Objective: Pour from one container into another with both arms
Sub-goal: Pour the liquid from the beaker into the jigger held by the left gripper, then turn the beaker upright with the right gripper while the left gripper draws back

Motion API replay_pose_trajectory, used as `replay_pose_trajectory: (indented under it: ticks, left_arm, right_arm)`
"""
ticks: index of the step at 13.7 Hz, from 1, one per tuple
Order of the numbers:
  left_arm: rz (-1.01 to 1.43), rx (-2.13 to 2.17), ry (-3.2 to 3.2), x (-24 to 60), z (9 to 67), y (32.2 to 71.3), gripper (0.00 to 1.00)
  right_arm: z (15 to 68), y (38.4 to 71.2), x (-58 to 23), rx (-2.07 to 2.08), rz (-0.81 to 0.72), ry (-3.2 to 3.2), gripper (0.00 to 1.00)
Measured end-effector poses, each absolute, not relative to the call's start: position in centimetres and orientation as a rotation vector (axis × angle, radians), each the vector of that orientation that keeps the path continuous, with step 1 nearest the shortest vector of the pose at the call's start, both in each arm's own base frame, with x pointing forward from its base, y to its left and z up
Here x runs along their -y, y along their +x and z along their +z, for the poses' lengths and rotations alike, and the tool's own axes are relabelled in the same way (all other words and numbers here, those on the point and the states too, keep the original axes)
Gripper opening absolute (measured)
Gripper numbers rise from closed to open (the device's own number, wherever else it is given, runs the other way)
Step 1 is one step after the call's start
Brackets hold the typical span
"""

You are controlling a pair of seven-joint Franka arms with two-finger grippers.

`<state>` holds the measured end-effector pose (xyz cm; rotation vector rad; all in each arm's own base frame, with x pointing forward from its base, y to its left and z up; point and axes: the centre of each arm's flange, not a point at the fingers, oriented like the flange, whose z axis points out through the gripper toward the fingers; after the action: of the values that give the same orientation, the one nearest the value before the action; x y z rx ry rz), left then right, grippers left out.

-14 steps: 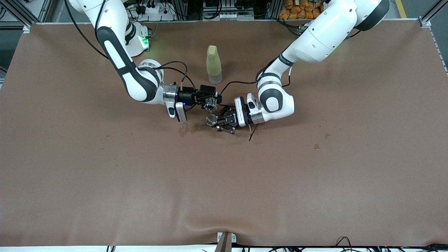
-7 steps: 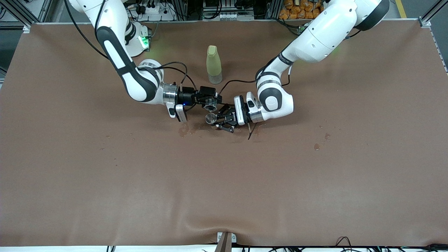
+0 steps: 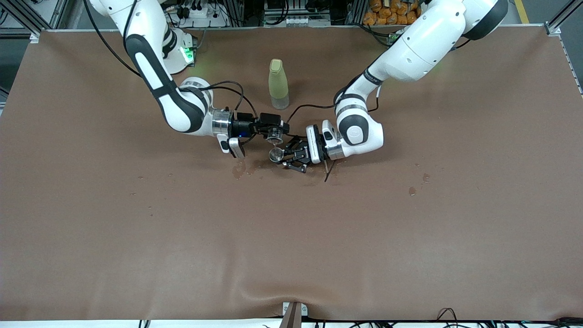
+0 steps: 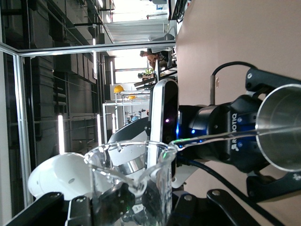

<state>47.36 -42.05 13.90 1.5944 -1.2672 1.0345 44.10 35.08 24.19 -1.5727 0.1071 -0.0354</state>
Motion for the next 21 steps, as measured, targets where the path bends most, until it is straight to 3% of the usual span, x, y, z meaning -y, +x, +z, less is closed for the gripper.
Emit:
replay_pose_trajectory:
  ticks: [12,21]
  left_arm:
    - [1.026,1.266,1.607,41.1,14.0,47.1,0.21]
    - [0.994,1.243,1.605,41.9,14.5,44.6,0.21]
  right_arm:
    - [24.6,44.1,-35.3,-0.255,0.135,-1.529,0.15]
    - [24.7,44.1,-35.3,-0.283,0.163,-1.522,0.15]
